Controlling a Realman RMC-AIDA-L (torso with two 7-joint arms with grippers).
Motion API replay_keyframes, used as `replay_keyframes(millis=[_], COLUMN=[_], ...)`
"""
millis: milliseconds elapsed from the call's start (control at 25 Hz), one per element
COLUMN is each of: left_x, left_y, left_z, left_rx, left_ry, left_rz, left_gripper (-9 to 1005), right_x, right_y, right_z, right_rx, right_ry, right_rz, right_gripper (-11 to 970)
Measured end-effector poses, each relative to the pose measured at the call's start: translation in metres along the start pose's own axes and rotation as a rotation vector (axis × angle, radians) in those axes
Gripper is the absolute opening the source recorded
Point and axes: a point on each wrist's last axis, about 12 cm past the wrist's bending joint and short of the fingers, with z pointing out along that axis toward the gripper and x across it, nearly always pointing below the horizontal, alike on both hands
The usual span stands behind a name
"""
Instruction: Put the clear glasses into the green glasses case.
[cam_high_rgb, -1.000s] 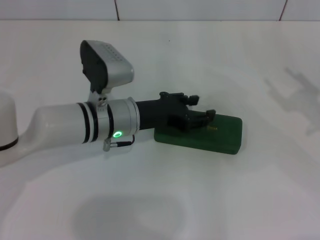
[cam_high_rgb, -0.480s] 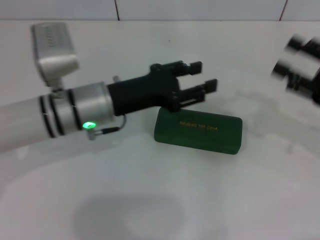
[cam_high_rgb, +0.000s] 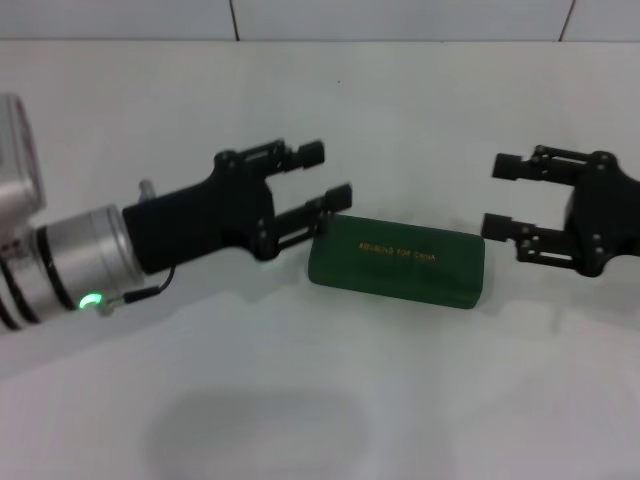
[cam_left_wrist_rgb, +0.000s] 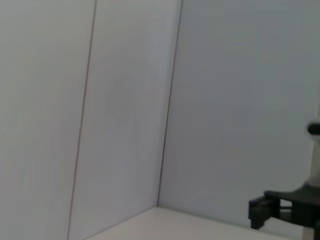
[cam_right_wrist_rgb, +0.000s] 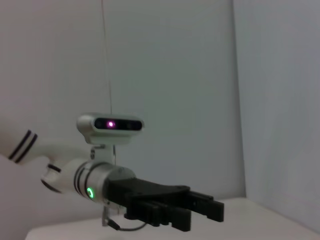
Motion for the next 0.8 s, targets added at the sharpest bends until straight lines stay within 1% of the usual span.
replay_keyframes(millis=[200,400,800], left_x=[0.008,0.009,0.010], left_y=[-0.008,-0.009,-0.009], left_z=[-0.005,-0.007,-0.010], left_rx=[-0.001,0.001,-0.018], left_ry=[0.010,0.004,-0.002], left_rz=[0.025,0.023,0.035], left_gripper=[597,597,597], right_x=[0.003,0.006,0.010], right_y=[-0.003,-0.005,-0.002], right_z=[0.010,0.017,0.020], right_rx=[0.008,0.009,0.015], right_ry=[0.034,0.052,0.059], right_rz=[-0.008,-0.012,-0.013], right_gripper=[666,664,663])
